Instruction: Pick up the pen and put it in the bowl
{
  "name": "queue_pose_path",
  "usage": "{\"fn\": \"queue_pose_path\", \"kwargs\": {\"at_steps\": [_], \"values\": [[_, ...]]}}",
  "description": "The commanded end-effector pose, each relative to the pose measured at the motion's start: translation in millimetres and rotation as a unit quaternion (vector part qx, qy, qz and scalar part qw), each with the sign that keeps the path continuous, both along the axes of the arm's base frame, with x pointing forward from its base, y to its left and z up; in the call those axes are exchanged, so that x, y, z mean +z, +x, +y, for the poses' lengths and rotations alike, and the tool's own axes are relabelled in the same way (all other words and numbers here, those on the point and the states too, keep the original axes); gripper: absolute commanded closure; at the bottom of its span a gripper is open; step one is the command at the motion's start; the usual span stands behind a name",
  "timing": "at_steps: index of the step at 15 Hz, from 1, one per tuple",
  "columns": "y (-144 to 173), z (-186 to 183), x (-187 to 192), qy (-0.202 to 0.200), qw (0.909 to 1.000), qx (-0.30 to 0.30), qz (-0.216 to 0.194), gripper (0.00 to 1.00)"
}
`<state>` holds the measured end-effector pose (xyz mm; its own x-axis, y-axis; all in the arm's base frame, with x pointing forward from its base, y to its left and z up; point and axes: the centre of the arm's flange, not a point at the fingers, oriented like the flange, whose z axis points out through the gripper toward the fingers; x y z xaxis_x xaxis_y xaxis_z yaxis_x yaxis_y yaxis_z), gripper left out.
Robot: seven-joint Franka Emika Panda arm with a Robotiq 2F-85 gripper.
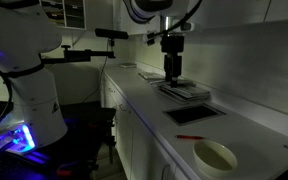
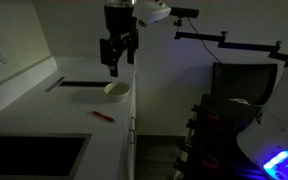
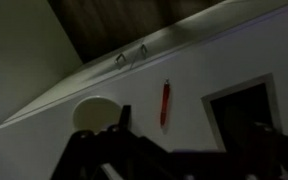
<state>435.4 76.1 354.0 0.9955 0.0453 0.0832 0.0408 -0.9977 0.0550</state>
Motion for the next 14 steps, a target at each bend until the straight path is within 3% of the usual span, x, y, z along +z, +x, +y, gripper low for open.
{"fn": "queue_pose_path", "kwargs": {"at_steps": [1, 9, 12, 14], "values": [[35.2, 6.4, -54.8, 0.027, 0.9992, -0.029, -0.009, 0.0], [103.9, 21.0, -168.6, 0.028, 0.9979, -0.053, 0.024, 0.0], [123.8, 23.0, -194.1, 0.028, 0.9975, -0.053, 0.039, 0.11], [132.8, 22.4, -207.5, 0.026, 0.9967, -0.061, 0.048, 0.25]]}}
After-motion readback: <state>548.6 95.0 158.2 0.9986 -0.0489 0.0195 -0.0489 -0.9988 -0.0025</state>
